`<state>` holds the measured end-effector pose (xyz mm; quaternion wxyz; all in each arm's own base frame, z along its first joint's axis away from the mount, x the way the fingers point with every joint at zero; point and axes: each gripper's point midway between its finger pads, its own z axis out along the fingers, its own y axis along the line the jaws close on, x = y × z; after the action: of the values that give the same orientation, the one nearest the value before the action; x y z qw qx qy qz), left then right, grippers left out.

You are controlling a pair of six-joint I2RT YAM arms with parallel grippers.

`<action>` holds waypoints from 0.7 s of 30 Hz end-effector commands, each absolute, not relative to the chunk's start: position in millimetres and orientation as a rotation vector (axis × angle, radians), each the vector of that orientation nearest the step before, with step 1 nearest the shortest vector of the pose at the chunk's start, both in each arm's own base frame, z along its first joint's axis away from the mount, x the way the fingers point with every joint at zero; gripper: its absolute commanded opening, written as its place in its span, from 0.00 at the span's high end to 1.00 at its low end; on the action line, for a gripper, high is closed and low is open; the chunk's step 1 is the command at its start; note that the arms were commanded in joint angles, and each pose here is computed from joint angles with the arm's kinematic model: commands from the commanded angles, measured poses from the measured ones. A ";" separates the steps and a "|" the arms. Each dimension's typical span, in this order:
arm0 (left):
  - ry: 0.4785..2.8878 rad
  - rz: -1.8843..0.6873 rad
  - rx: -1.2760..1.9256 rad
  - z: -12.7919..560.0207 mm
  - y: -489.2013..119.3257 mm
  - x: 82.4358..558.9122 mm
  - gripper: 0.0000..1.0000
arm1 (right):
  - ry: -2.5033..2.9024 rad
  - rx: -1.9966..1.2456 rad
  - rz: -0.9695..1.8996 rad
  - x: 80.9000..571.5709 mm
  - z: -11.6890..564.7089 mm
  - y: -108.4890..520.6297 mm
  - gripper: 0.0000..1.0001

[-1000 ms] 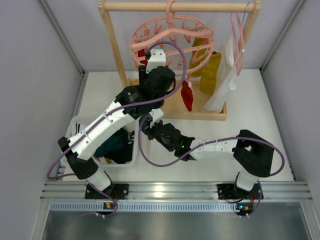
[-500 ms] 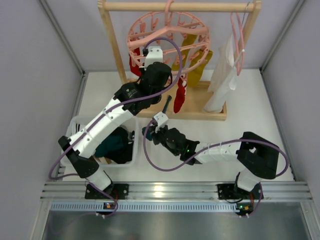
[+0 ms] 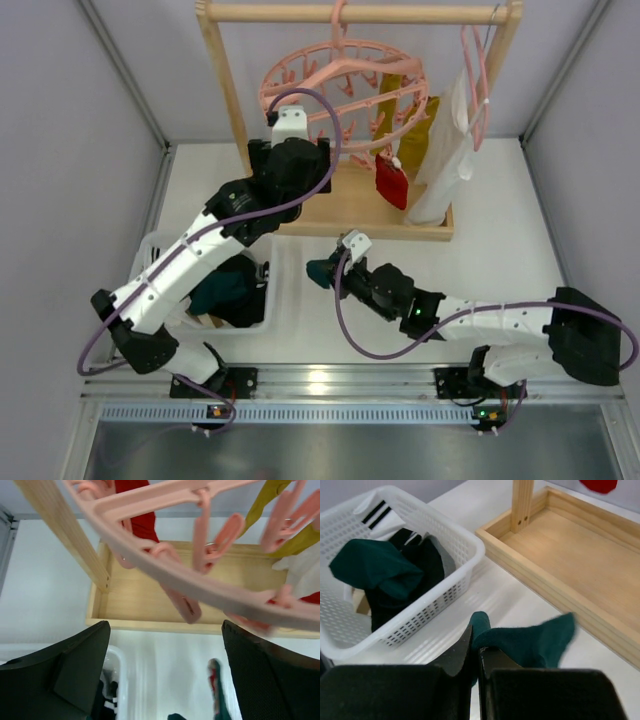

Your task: Remove the socks clipped to the hanger

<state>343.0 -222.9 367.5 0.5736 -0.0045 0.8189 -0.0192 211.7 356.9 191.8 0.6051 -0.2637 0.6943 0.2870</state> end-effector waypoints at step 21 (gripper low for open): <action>1.551 0.008 -0.449 444.3 -16.3 218.5 0.02 | 1.313 -1.269 1.256 159.1 265.3 552.1 0.97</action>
<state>216.7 -18.5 444.8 0.6896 -0.1982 0.6965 -0.0112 158.9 529.5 284.4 0.4852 -0.4993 0.5242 0.4905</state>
